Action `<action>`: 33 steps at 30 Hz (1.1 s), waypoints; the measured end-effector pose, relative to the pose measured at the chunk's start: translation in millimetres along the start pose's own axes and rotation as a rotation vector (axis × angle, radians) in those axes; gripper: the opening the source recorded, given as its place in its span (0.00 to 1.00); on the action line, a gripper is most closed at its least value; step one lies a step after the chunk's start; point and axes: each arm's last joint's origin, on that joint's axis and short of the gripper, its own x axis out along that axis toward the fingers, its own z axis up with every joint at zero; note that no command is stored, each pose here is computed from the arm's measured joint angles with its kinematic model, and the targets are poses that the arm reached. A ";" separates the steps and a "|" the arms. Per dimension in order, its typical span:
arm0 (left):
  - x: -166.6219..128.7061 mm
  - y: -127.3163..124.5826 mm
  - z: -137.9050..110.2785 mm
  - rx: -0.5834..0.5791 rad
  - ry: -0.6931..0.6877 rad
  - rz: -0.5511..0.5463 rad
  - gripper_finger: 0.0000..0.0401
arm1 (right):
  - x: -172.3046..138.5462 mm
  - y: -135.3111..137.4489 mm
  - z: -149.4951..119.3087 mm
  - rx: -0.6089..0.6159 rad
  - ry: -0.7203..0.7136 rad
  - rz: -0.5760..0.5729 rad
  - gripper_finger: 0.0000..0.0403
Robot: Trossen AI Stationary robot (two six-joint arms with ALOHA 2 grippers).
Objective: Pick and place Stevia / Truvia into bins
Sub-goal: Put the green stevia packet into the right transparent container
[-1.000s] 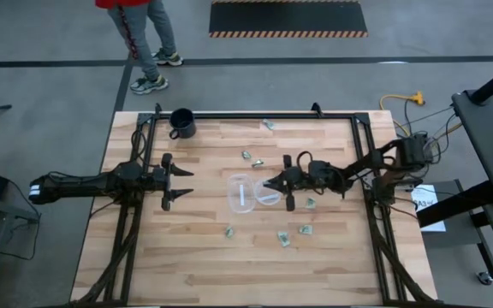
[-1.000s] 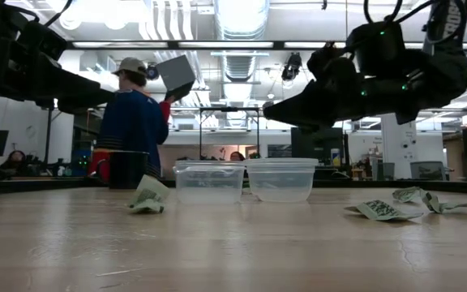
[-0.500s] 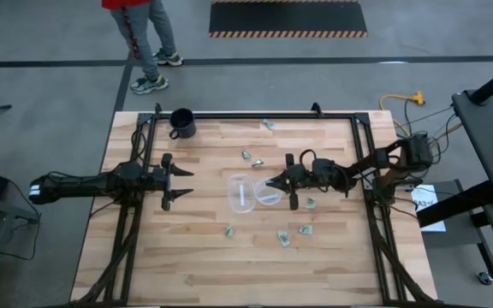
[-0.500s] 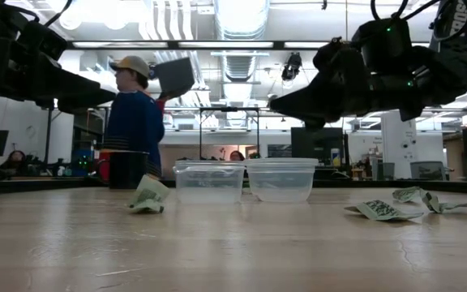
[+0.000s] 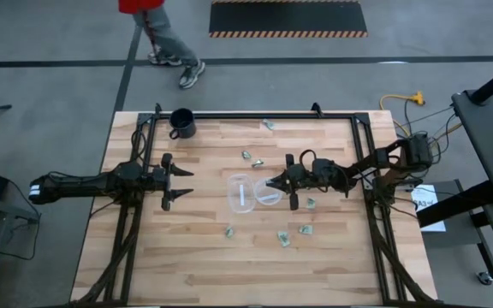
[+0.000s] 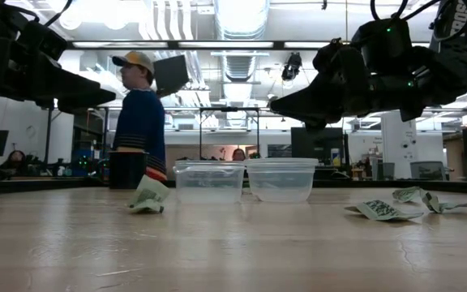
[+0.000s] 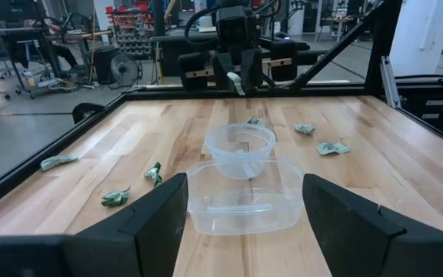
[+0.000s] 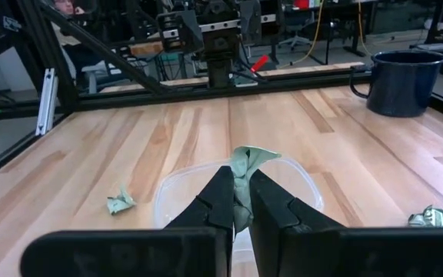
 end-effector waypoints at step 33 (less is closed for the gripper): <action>0.0 0.0 0.0 0.000 0.000 0.000 0.60 | 0.0 0.0 -0.2 0.005 0.001 -0.001 0.60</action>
